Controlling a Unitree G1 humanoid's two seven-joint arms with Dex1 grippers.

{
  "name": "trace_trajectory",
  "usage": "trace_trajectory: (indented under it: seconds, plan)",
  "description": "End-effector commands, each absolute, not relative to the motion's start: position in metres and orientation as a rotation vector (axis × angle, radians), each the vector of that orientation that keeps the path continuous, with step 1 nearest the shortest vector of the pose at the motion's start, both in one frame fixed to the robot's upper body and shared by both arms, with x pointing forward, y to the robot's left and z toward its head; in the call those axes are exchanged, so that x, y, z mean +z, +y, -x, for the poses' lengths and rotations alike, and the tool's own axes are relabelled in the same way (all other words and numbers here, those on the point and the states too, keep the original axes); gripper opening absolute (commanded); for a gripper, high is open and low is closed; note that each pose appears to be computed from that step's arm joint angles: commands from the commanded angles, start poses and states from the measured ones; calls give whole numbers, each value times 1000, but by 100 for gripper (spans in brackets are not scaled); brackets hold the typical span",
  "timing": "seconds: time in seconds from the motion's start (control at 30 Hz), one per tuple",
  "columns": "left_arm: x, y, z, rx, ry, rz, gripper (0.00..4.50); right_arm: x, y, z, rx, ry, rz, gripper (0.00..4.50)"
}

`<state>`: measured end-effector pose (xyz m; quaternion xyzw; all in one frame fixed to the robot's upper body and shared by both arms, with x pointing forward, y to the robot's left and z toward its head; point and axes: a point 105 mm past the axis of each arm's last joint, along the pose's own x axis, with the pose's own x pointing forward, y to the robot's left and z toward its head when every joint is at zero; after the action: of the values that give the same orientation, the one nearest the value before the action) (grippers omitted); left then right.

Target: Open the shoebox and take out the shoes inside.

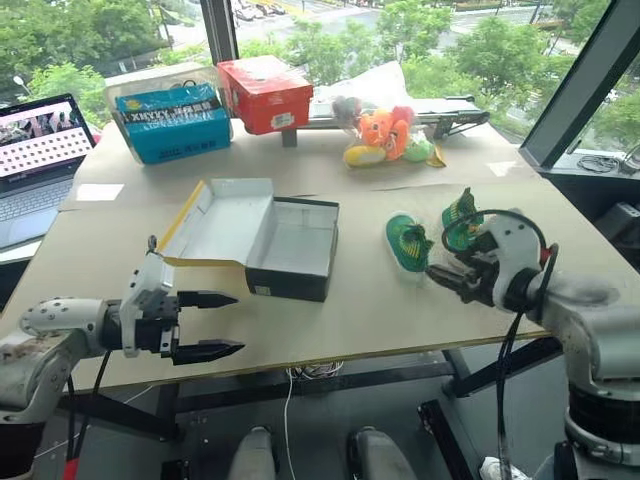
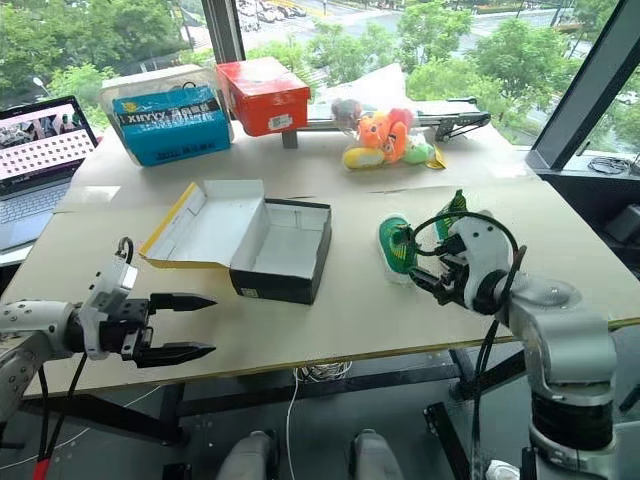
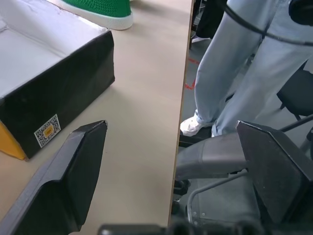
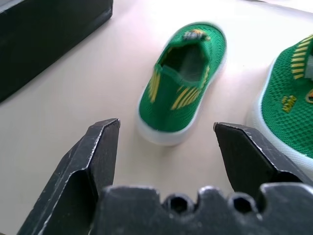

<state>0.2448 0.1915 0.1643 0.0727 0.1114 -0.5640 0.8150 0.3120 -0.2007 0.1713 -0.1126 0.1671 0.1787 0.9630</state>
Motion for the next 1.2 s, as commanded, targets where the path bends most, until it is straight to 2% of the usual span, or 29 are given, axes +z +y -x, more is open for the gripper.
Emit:
trace_trajectory:
  seconds: [0.03, 0.23, 0.3, 0.37, 0.47, 0.63, 0.9, 1.2]
  plan:
    - [158, 206, -257, -974, 144, -118, 450, 171, -209, -303, 207, 239, 242, 368]
    - [133, 238, -269, -515, 65, -43, 450, 144, -200, -287, 55, 212, 308, 368]
    - [119, 258, -276, -303, 74, 78, 450, 143, -192, -290, 32, 169, 351, 368]
    - [109, 269, -283, -148, 72, 89, 450, 145, -194, -296, -37, 116, 378, 368]
    - [98, 278, -294, 20, 73, 145, 450, 146, -196, -303, -101, 59, 406, 368]
    - [76, 272, -307, 84, 119, 121, 450, 139, -183, -313, -49, 2, 391, 368]
    - [78, 255, -326, 37, 97, 117, 450, 128, -183, -317, -15, -24, 318, 368]
    - [87, 251, -334, 28, 52, 87, 450, 113, -185, -324, 6, 25, 274, 368]
